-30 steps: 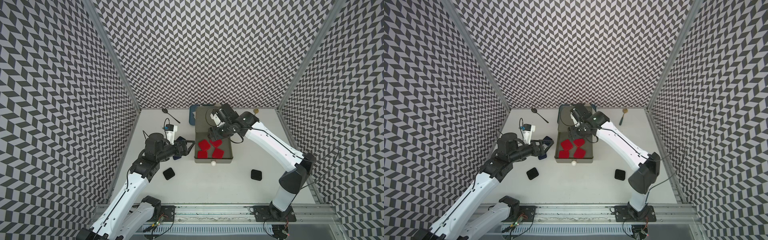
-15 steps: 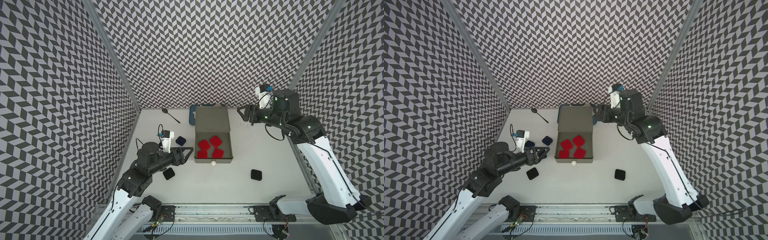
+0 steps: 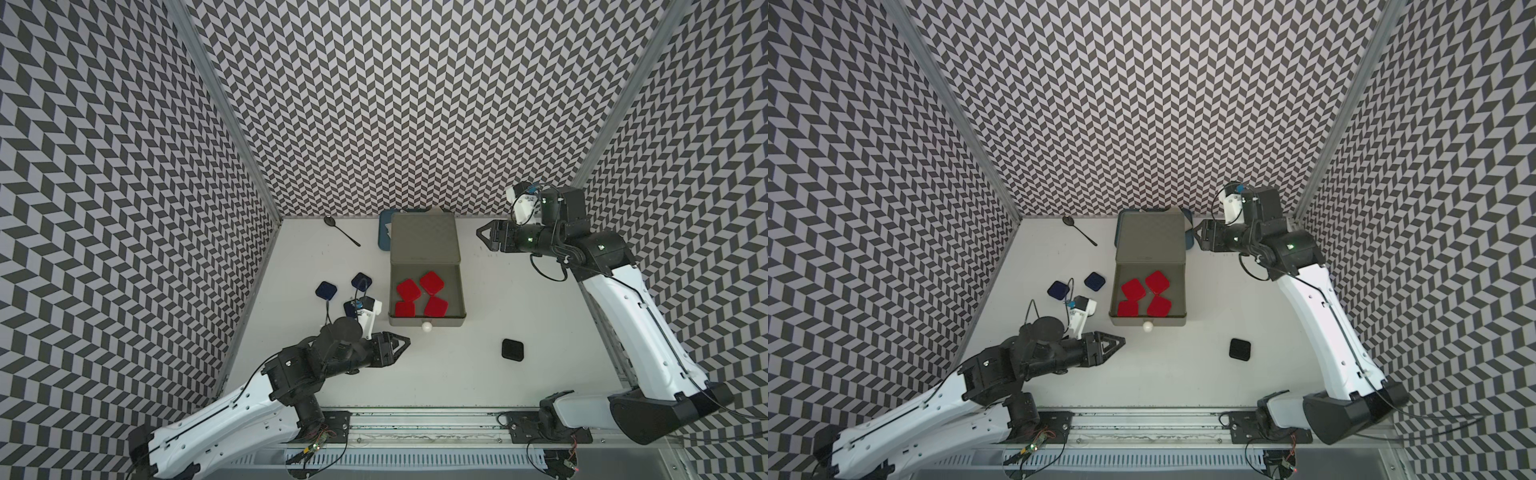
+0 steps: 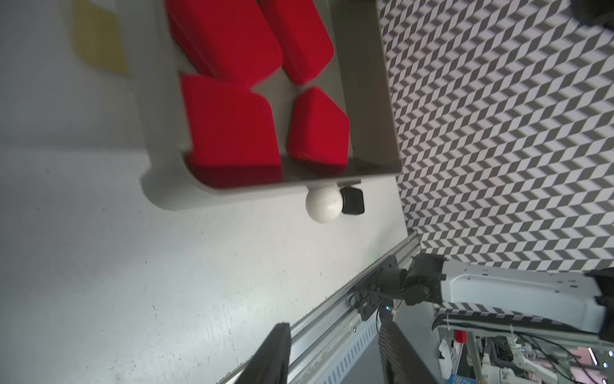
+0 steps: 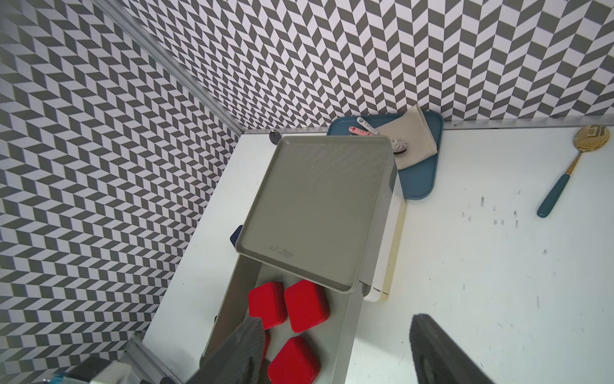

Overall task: Place the brooch boxes into the drawer by color
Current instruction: Close the drawer in the storage box.

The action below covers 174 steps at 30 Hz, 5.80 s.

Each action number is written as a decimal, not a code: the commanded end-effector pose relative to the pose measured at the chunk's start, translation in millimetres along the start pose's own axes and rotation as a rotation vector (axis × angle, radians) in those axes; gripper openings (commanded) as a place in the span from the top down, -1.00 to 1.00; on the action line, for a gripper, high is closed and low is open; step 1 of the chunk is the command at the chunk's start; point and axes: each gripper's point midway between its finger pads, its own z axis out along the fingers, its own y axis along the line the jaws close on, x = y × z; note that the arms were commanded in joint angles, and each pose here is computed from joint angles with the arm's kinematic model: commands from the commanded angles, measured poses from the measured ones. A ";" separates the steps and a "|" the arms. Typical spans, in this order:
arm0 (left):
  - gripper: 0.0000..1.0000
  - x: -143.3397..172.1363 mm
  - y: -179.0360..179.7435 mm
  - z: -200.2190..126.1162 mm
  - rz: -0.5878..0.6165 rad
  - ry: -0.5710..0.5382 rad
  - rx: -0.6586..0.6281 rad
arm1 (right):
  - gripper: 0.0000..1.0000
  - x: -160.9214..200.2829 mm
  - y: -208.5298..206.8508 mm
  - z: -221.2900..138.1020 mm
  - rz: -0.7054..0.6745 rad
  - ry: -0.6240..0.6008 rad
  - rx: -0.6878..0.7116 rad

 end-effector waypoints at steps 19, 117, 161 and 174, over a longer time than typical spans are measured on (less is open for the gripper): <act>-0.10 -28.0 -9.5 63.8 -0.041 -0.106 -0.015 | -0.48 0.2 -9.0 3.1 -0.035 -0.016 -0.019; 0.94 -110.5 -40.2 89.6 0.080 -0.204 0.017 | -0.48 28.6 -8.7 6.8 -0.009 -0.003 -0.082; 0.94 -192.9 -17.3 115.5 0.067 -0.302 -0.018 | -0.50 39.8 -20.7 18.2 -0.041 0.021 -0.045; 0.94 -204.7 -14.5 134.9 0.059 -0.296 -0.005 | -0.51 40.9 -25.0 27.6 -0.051 0.040 -0.038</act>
